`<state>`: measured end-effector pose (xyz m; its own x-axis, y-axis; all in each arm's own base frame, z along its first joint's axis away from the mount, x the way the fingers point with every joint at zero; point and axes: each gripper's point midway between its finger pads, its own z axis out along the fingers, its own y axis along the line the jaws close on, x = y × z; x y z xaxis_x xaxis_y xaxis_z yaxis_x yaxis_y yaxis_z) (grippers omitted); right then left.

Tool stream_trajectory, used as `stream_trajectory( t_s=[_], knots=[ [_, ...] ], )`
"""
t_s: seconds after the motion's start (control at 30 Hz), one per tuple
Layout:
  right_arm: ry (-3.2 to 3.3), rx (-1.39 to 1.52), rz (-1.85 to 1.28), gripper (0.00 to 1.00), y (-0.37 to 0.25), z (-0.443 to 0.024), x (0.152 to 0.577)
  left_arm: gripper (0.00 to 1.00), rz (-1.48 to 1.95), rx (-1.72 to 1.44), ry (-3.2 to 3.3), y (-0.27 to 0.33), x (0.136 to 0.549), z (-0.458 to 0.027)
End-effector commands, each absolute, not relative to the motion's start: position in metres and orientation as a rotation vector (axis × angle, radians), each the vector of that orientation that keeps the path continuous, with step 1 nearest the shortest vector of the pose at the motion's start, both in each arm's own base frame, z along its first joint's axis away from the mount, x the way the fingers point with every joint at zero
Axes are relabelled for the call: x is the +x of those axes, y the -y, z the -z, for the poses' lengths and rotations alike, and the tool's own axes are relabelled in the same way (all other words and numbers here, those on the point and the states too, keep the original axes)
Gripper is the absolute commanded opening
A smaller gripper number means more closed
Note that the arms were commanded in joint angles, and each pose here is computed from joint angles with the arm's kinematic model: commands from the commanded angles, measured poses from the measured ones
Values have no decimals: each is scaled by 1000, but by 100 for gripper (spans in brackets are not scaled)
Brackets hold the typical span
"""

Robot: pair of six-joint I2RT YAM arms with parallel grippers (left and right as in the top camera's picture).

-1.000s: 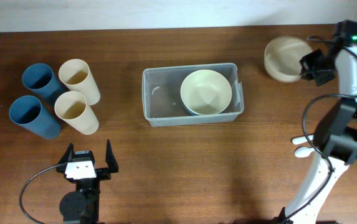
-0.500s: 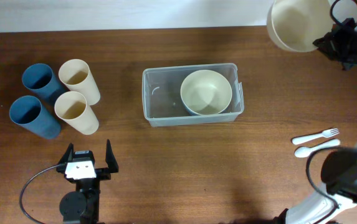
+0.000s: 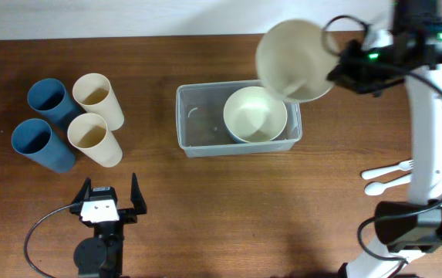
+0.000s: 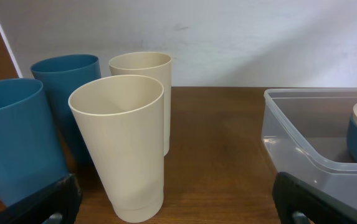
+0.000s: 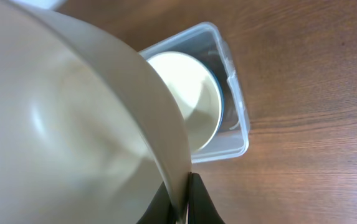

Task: Pack container
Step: 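Lower the cream bowl onto the stacked bowls and open the right gripper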

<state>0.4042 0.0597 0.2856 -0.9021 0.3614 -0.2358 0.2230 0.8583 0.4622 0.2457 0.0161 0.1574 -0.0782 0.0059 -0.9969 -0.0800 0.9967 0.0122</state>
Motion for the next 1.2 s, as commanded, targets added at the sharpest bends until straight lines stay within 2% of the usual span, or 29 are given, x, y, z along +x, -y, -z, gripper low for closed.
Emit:
stream_trajectory(
  t_s=[0.0, 0.7, 1.17],
  knots=[
    [-2751, 329, -421, 4, -71, -281, 399, 100, -77, -39, -1648, -15, 245, -157],
    [-3022, 270, -362, 4, -114, -152, 436, 100, -77, -39, -1648, -15, 245, -157],
    [-3081, 283, -344, 4, -114, -123, 439, 100, -77, -39, -1648, -15, 245, -157]
  ],
)
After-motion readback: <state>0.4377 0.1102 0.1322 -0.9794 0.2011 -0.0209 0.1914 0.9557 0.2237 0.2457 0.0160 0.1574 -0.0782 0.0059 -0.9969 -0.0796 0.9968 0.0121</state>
